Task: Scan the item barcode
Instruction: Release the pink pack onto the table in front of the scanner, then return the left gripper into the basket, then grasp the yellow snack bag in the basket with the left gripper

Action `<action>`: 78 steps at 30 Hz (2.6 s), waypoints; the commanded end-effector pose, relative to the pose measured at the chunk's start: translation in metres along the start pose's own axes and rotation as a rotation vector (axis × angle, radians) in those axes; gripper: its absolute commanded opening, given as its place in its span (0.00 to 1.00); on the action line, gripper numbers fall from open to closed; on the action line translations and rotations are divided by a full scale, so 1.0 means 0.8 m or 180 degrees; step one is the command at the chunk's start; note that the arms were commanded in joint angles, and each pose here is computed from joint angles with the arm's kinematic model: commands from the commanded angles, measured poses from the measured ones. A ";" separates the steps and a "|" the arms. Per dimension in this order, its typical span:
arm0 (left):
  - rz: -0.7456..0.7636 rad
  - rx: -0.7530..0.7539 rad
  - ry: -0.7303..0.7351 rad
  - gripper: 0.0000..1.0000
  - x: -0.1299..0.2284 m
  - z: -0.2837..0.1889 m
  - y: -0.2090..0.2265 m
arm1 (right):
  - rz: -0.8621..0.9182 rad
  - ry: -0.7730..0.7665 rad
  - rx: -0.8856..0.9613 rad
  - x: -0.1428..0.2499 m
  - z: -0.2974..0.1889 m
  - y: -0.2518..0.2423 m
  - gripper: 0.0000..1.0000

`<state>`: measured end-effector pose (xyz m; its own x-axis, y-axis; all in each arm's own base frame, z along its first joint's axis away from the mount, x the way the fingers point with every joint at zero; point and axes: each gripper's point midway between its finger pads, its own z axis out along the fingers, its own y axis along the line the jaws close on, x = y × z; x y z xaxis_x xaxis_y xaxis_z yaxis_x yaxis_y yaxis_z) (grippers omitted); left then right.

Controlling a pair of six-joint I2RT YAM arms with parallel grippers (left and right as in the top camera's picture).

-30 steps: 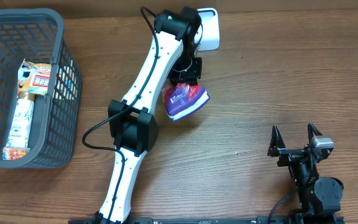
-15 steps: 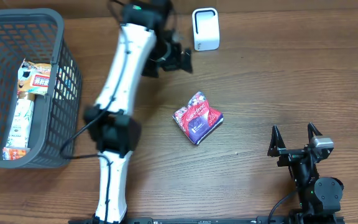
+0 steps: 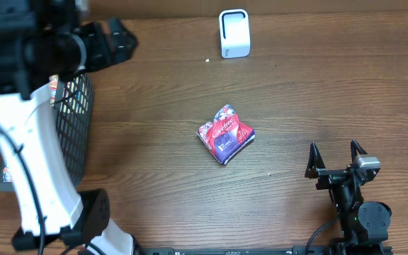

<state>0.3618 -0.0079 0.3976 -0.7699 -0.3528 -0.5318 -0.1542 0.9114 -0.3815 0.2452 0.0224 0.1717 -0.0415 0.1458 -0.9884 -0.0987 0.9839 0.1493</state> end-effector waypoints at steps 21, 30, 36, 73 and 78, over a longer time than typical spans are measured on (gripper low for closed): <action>-0.2305 -0.1285 0.0080 1.00 -0.034 0.057 0.362 | 0.0018 -0.0004 -0.0039 0.003 0.000 0.003 1.00; -0.2483 -0.1075 0.0564 0.99 -0.015 0.152 0.402 | 0.0018 -0.0004 -0.0039 0.003 0.000 0.003 1.00; -0.2333 -0.1034 0.0543 1.00 -0.019 0.140 0.390 | 0.0018 -0.0004 -0.0039 0.003 0.000 0.003 1.00; -0.2135 -0.1962 0.0288 1.00 -0.017 0.186 0.392 | 0.0018 -0.0004 -0.0039 0.003 0.000 0.003 1.00; -0.2170 -0.1628 0.0255 1.00 -0.015 0.232 0.394 | 0.0018 -0.0004 -0.0039 0.003 0.000 0.003 1.00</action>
<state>0.4327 0.2555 0.1536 -0.4540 -0.8445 -0.2840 -0.8508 0.5056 -0.1433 0.2452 0.0224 0.1717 -0.0415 0.1458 -0.9884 -0.0987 0.9839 0.1493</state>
